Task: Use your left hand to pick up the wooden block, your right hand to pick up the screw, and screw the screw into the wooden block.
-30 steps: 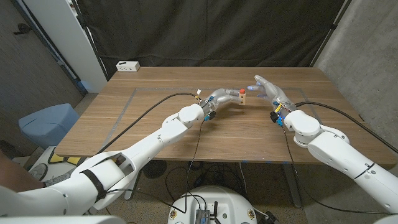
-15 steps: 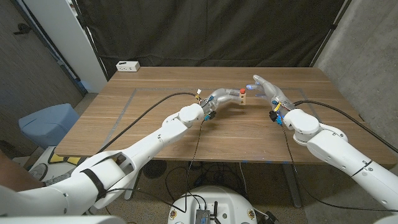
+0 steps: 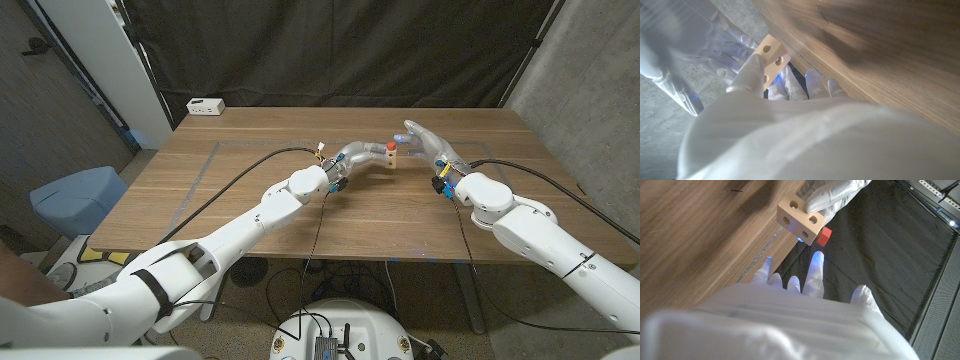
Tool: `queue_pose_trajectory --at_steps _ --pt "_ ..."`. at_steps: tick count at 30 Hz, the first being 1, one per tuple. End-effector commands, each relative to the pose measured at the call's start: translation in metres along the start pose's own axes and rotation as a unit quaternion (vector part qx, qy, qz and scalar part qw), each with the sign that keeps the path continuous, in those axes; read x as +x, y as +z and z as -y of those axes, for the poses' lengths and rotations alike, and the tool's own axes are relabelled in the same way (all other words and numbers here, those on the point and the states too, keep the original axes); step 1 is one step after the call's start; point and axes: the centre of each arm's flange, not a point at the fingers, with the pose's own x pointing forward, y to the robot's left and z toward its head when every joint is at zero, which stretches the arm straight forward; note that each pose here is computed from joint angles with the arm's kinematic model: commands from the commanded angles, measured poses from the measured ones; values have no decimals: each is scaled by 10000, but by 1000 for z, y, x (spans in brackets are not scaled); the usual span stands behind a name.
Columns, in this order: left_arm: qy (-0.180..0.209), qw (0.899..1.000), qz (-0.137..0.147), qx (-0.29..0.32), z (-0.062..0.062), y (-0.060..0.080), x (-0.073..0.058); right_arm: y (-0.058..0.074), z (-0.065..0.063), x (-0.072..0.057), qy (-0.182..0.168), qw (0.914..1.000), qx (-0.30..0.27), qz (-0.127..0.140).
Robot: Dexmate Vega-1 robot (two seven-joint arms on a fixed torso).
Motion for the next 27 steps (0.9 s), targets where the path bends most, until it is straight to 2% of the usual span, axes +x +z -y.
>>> queue_pose_trajectory --at_steps 1,27 --pt "-9 10000 2 25 0 1 2 -1 -1 5 94 9999 41 11" --pt "9 10000 -20 -12 0 -1 2 -3 -2 3 -8 10000 69 -15"
